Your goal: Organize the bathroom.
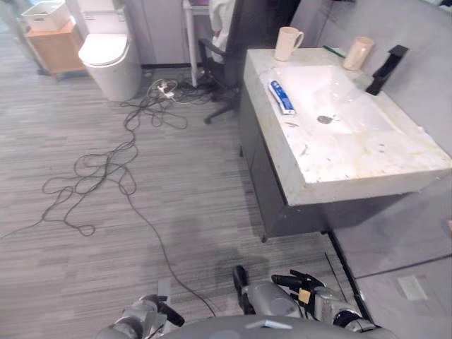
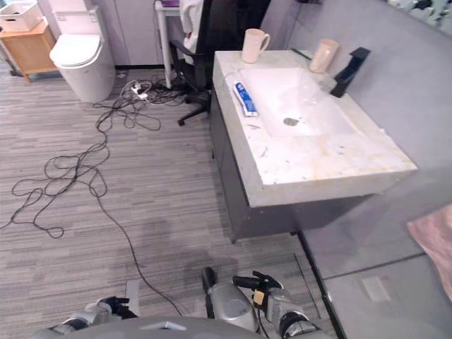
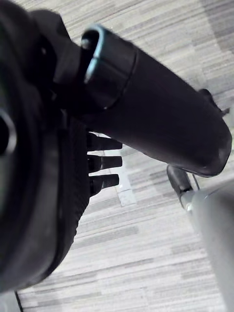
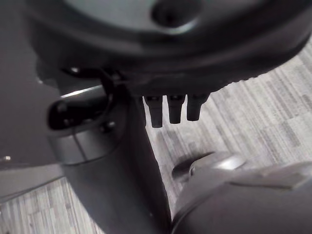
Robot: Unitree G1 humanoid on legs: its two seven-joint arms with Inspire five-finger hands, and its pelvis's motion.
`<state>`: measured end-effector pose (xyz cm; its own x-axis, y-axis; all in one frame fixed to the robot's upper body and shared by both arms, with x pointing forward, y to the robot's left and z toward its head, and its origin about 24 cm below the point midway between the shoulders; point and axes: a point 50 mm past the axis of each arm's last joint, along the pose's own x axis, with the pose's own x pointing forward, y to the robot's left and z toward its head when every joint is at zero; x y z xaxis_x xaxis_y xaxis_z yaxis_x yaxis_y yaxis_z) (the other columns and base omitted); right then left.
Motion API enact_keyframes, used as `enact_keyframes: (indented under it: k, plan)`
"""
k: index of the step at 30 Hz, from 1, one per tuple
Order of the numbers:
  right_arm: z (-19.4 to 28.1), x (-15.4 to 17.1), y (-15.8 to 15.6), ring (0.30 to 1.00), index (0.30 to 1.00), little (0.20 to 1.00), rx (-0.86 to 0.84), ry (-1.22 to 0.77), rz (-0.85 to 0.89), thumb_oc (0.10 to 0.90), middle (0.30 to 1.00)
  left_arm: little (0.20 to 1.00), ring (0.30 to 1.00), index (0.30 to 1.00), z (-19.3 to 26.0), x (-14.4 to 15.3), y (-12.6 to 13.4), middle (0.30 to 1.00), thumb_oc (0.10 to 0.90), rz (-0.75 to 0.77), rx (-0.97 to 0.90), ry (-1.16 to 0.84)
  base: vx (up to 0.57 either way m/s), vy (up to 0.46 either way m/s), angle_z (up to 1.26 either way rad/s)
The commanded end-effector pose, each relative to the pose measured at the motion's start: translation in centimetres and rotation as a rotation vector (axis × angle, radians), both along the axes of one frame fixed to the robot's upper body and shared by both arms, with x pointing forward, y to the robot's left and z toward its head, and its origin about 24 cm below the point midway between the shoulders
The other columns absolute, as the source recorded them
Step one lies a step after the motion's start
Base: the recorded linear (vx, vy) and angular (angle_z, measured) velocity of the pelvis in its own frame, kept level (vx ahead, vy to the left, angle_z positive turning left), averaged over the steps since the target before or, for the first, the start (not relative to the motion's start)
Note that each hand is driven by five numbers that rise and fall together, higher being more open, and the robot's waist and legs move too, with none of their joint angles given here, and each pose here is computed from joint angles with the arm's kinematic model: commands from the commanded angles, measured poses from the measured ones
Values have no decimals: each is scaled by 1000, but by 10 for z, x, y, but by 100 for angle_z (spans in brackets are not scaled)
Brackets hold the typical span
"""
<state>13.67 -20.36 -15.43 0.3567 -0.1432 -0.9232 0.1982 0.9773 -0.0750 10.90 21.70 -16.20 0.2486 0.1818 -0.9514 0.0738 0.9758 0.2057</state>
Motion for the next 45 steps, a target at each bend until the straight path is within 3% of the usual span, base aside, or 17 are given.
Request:
enact_keyframes:
  k: [1, 13, 15, 18, 21, 26, 31, 34, 45]
  plan:
    - [-12, -60, -28, 900, 900, 900, -118, 268, 51, 800, 900, 900, 900, 900, 10, 30, 0, 900, 800, -17, 12, -115, 183, 36, 49]
    - [-7, -61, -45, 900, 900, 900, -138, 271, 48, 800, 900, 900, 900, 900, 14, 46, -9, 900, 800, -14, 32, -205, 212, 46, 4]
    - [-7, -59, -44, 900, 900, 900, -148, 268, 71, 800, 900, 900, 900, 900, 15, 47, -9, 900, 800, -29, 46, -209, 363, 361, -28]
    - [-5, -47, -45, 900, 900, 900, -245, 235, 254, 800, 900, 900, 900, 900, 13, 38, -4, 900, 800, -64, 78, -193, 402, 482, -54]
    - [-5, -46, -42, 900, 900, 900, -236, 251, 188, 800, 900, 900, 900, 900, 10, 29, -3, 900, 800, -123, 92, -172, 303, 401, -39]
    - [-7, -51, -39, 900, 900, 900, -187, 246, 83, 800, 900, 900, 900, 900, 5, 18, -4, 900, 800, -98, 124, -122, 232, 474, -15]
    - [-9, -65, -41, 900, 900, 900, -158, 250, 146, 800, 900, 900, 900, 900, 5, 13, 1, 900, 800, -100, 125, -117, 241, 459, -2]
    - [-10, -66, -39, 900, 900, 900, -172, 265, 194, 800, 900, 900, 900, 900, 6, 13, 9, 900, 800, -18, 119, -107, 334, 214, -13]
    - [-11, -66, -37, 900, 900, 900, -167, 250, 137, 800, 900, 900, 900, 900, 10, 29, -3, 900, 800, -59, 121, -181, 453, 90, -12]
